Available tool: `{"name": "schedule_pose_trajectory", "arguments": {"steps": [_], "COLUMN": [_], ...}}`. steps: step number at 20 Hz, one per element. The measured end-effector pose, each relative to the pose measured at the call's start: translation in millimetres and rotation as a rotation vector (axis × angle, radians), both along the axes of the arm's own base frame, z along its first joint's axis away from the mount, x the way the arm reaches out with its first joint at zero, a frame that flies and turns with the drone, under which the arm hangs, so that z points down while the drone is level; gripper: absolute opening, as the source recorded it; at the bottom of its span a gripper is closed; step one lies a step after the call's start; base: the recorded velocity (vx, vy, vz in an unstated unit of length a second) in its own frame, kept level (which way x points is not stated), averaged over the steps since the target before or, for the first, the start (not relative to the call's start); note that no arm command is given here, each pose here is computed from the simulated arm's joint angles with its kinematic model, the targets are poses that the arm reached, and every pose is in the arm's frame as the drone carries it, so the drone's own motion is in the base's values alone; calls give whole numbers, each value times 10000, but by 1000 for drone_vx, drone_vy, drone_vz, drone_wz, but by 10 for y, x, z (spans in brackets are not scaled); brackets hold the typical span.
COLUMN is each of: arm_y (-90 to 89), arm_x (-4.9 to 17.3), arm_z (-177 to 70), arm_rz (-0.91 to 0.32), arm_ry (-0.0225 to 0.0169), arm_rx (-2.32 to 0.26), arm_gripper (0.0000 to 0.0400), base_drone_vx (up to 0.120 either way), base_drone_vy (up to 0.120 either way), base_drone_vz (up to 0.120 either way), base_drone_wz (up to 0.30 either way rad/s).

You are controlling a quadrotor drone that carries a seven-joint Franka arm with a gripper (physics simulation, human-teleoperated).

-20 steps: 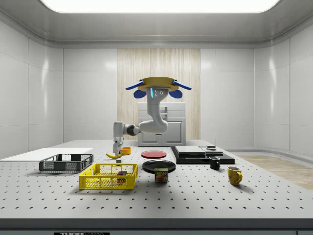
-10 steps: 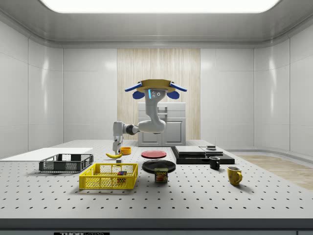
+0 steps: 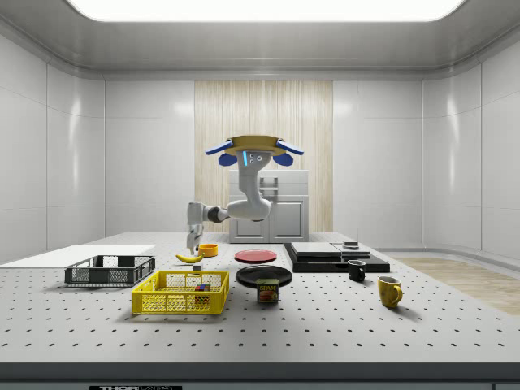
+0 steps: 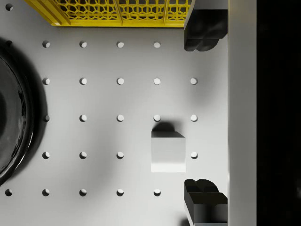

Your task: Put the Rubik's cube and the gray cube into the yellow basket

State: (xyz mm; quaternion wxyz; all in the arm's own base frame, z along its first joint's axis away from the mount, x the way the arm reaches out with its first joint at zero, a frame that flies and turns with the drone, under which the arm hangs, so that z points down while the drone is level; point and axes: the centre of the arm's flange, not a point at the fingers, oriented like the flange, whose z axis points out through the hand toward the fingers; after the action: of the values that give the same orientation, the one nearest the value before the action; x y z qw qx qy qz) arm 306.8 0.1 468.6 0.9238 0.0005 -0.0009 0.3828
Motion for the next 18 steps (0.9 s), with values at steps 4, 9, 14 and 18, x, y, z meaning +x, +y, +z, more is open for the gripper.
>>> {"name": "schedule_pose_trajectory", "arguments": {"steps": [4,9,14,18], "arm_y": [0,0,0,0], "arm_x": [0,0,0,0], "arm_z": [0,0,0,79], "arm_rz": [0,0,0,0], "arm_ry": [0,0,0,0], "arm_rx": [0,0,0,0], "arm_gripper": [400,400,400,400], "base_drone_vx": [0,0,0,0], "base_drone_vy": [-120,-56,0,0], "base_drone_vz": [-70,-8,-120,0], "base_drone_wz": [0,0,0,0]}}
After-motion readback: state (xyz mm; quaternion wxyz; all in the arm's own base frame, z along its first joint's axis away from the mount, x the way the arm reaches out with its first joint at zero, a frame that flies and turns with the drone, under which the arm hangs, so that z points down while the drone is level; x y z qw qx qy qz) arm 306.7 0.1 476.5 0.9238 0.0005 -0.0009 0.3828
